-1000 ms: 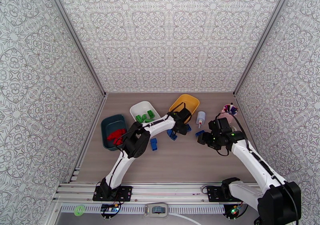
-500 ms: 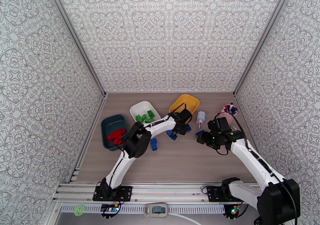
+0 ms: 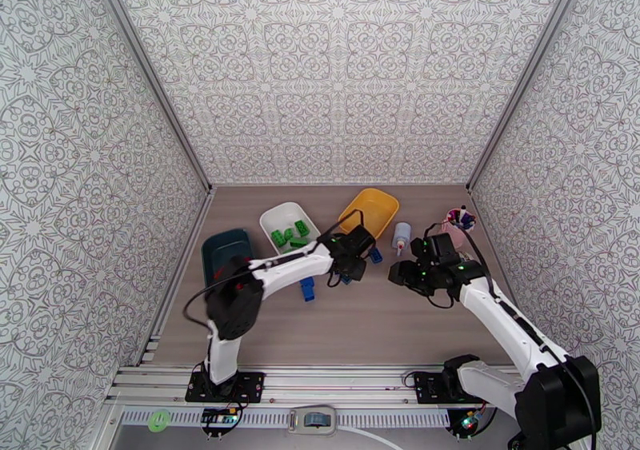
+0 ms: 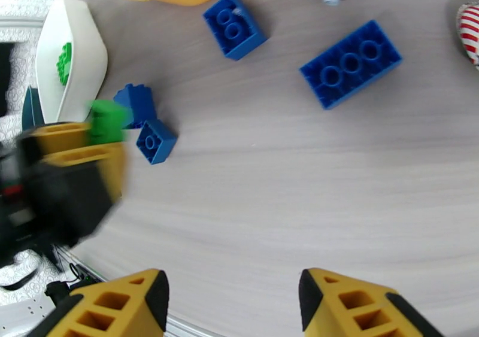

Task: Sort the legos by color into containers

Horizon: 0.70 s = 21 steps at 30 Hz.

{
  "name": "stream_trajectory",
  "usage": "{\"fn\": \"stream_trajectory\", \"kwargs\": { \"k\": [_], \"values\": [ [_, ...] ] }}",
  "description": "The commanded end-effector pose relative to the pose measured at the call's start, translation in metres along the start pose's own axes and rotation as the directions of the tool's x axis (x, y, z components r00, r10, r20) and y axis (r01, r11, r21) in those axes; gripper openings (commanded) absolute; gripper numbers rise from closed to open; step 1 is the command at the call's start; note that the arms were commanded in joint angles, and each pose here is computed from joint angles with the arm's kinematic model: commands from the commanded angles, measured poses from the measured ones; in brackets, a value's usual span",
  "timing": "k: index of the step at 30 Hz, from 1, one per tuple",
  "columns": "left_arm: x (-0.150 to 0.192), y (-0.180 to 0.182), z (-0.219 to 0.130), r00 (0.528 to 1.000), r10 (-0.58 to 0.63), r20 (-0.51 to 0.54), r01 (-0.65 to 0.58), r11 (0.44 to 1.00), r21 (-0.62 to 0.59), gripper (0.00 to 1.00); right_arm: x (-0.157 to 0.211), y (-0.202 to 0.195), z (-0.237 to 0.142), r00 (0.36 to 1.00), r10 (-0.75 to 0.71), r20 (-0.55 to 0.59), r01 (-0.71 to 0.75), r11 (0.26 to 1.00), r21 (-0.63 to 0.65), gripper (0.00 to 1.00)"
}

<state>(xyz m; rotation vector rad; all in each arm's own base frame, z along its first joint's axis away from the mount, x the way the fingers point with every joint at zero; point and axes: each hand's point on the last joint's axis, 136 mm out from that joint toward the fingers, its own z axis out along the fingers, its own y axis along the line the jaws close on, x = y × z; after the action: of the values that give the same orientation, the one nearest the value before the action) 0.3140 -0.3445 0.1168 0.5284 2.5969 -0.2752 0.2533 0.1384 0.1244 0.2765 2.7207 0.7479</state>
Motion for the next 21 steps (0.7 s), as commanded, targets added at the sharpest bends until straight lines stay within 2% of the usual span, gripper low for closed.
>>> {"fn": "stream_trajectory", "kwargs": {
  "k": [1, 6, 11, 17, 19, 21],
  "values": [
    [-0.007, 0.021, -0.025, 0.995, -0.074, 0.070, 0.076, 0.997, -0.022, 0.39, -0.004, 0.022, 0.004, 1.000, -0.031, 0.002, 0.031, 0.999, -0.032, 0.62],
    [-0.004, 0.075, -0.047, 0.982, -0.163, 0.097, 0.172, 0.981, -0.094, 0.39, 0.001, 0.045, 0.016, 0.995, -0.098, -0.017, 0.098, 0.995, -0.022, 0.62],
    [-0.005, 0.140, -0.058, 0.953, -0.280, 0.118, 0.296, 0.941, -0.161, 0.40, 0.006, 0.070, 0.027, 0.984, -0.173, -0.033, 0.173, 0.985, -0.003, 0.63],
    [-0.022, 0.189, -0.050, 0.922, -0.369, 0.114, 0.384, 0.910, -0.159, 0.42, 0.013, 0.093, 0.043, 0.967, -0.247, -0.067, 0.248, 0.969, 0.015, 0.64],
    [-0.028, 0.197, -0.044, 0.918, -0.381, 0.105, 0.394, 0.906, -0.154, 0.45, 0.014, 0.096, 0.049, 0.960, -0.269, -0.079, 0.272, 0.962, 0.034, 0.65],
    [-0.033, 0.200, -0.040, 0.916, -0.390, 0.095, 0.400, 0.903, -0.154, 0.54, 0.016, 0.096, 0.056, 0.952, -0.288, -0.101, 0.295, 0.954, 0.057, 0.66]
  ]
}}
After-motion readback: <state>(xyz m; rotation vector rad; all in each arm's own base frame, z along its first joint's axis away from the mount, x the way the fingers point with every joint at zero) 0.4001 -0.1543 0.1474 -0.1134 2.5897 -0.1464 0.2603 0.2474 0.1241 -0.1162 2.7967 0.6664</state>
